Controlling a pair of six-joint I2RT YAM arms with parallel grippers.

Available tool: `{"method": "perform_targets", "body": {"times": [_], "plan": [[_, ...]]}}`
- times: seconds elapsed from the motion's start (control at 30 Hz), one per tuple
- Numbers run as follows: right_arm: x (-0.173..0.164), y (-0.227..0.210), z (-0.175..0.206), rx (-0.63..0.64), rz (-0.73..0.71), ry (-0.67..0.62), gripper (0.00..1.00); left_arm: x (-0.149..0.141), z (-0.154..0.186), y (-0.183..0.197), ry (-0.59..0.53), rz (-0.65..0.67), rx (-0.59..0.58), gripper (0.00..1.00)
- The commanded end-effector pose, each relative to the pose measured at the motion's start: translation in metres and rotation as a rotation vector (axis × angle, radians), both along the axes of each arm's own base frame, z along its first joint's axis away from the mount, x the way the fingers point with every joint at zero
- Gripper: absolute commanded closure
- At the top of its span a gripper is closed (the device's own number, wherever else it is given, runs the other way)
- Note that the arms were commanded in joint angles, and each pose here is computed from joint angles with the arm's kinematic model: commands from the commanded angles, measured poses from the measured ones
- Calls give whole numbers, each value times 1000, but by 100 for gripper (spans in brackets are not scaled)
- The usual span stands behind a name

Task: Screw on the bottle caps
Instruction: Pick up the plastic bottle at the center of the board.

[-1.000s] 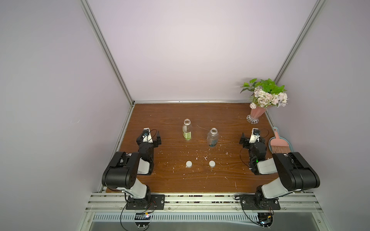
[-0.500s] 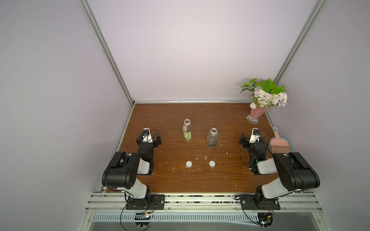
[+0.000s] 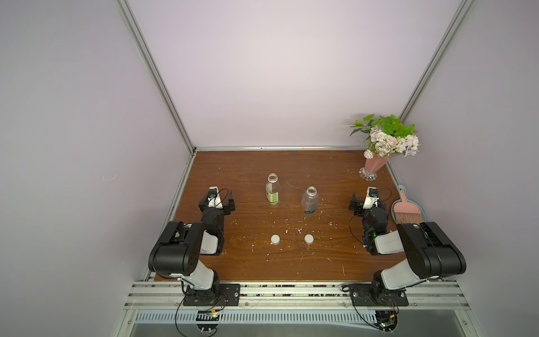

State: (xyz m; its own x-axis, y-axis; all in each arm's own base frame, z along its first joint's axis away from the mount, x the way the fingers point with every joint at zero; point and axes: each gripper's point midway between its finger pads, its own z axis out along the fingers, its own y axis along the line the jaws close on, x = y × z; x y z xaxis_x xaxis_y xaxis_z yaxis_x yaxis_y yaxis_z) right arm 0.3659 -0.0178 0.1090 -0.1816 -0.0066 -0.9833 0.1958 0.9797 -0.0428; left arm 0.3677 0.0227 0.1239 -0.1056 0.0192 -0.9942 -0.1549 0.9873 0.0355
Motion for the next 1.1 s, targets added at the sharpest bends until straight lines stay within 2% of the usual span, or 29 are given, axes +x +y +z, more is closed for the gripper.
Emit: {"method": "perform_targets", "body": {"times": [0.0, 0.27, 0.33, 0.43, 0.5, 0.63, 0.83, 1.07], "plan": [[0, -3, 23, -10, -8, -76, 2, -2, 2, 2, -6, -4, 6, 1], [13, 7, 45, -10, 41, 0, 2, -1, 39, 1, -24, 34, 32, 1], [18, 13, 52, 26, 72, 23, 2, -2, 62, -3, -73, 43, 31, 1], [25, 34, 67, 80, 174, 70, 3, 4, 103, -8, -131, 26, -30, 1], [26, 47, 78, 103, 222, 83, 4, 12, 124, -15, -126, -11, -75, 1], [22, 84, 102, 95, 365, 94, 3, 23, 155, -49, -98, -181, -137, 1], [15, 131, 128, 87, 546, 150, 4, 24, 158, -81, -20, -312, -235, 1], [3, 189, 134, 29, 730, 286, 3, 16, 144, -75, 67, -253, -247, 1]]}}
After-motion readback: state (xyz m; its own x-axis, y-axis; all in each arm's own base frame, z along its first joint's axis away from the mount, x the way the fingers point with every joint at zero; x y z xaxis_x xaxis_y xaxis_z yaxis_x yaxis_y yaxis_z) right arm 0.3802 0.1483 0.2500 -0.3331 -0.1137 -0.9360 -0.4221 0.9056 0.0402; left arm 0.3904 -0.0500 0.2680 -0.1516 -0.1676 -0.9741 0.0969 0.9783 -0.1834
